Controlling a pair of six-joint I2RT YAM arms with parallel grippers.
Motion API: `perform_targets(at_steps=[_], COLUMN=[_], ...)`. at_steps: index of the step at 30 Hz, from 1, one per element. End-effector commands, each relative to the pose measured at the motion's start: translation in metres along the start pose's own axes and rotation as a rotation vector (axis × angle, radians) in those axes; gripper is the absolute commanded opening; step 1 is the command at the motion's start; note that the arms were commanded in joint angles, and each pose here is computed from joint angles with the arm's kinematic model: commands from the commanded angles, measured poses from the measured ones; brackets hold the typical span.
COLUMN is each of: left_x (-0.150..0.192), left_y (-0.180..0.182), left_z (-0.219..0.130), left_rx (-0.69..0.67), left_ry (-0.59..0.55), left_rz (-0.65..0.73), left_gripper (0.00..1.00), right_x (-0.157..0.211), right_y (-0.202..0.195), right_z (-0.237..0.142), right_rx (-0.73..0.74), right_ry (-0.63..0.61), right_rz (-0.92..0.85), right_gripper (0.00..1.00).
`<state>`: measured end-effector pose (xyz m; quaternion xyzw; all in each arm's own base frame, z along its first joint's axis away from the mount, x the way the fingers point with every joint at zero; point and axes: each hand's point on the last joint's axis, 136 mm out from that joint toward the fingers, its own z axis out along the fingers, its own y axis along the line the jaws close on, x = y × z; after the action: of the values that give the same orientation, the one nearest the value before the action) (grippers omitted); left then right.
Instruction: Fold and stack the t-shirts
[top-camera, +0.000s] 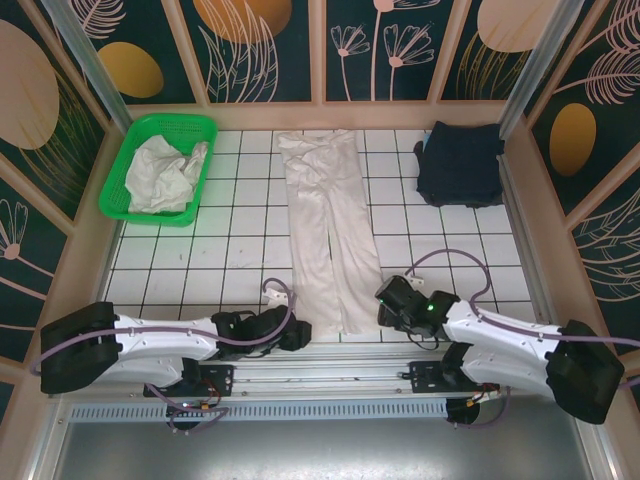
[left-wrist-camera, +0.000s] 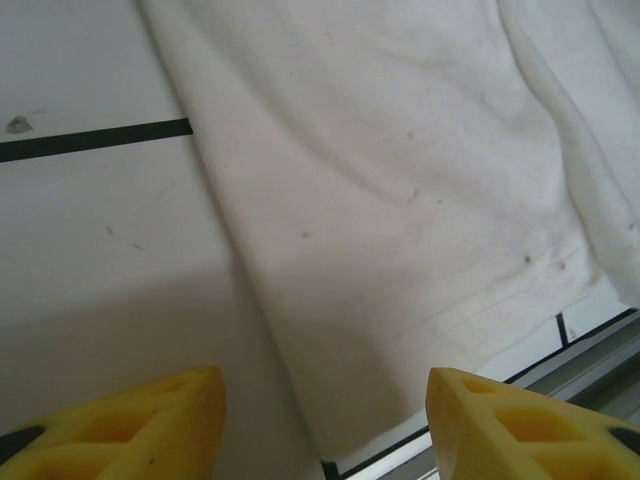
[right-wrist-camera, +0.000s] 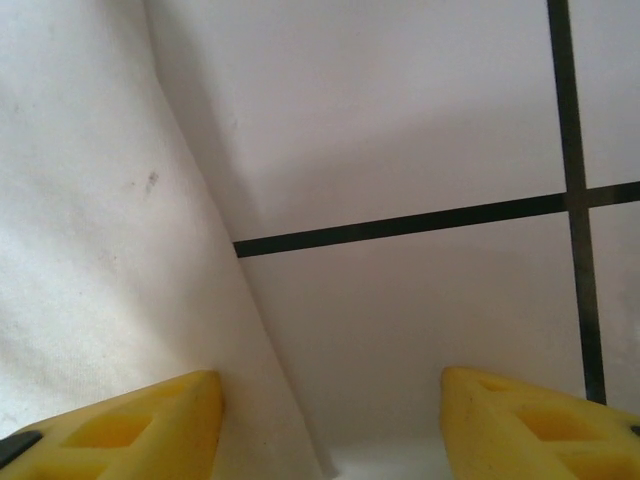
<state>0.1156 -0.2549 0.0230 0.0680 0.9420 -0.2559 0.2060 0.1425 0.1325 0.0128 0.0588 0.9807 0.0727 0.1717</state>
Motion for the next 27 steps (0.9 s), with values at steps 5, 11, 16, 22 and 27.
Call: perform_targets(at_steps=[5, 11, 16, 22, 27], left_x=[0.001, -0.003, -0.001, 0.003, -0.015], left_y=[-0.018, -0.026, -0.03, -0.027, -0.031], left_z=[0.004, 0.001, 0.005, 0.006, -0.009], left_rx=[0.05, 0.097, 0.113, 0.103, 0.098], left_ry=[0.008, -0.031, -0.021, -0.002, -0.075], left_rz=[-0.016, -0.021, 0.0, 0.028, 0.038], left_gripper=[0.56, 0.46, 0.38, 0.23, 0.06], right_x=[0.006, 0.016, 0.018, 0.016, 0.002], right_y=[0.06, 0.061, 0.057, 0.06, 0.062], right_z=[-0.008, -0.009, -0.005, -0.008, -0.024], right_rx=[-0.183, -0.2, -0.183, -0.2, -0.213], right_ry=[0.058, 0.087, 0.088, 0.08, 0.024], right_rz=[-0.037, -0.027, -0.02, 0.0, 0.002], right_gripper=[0.58, 0.53, 0.5, 0.35, 0.13])
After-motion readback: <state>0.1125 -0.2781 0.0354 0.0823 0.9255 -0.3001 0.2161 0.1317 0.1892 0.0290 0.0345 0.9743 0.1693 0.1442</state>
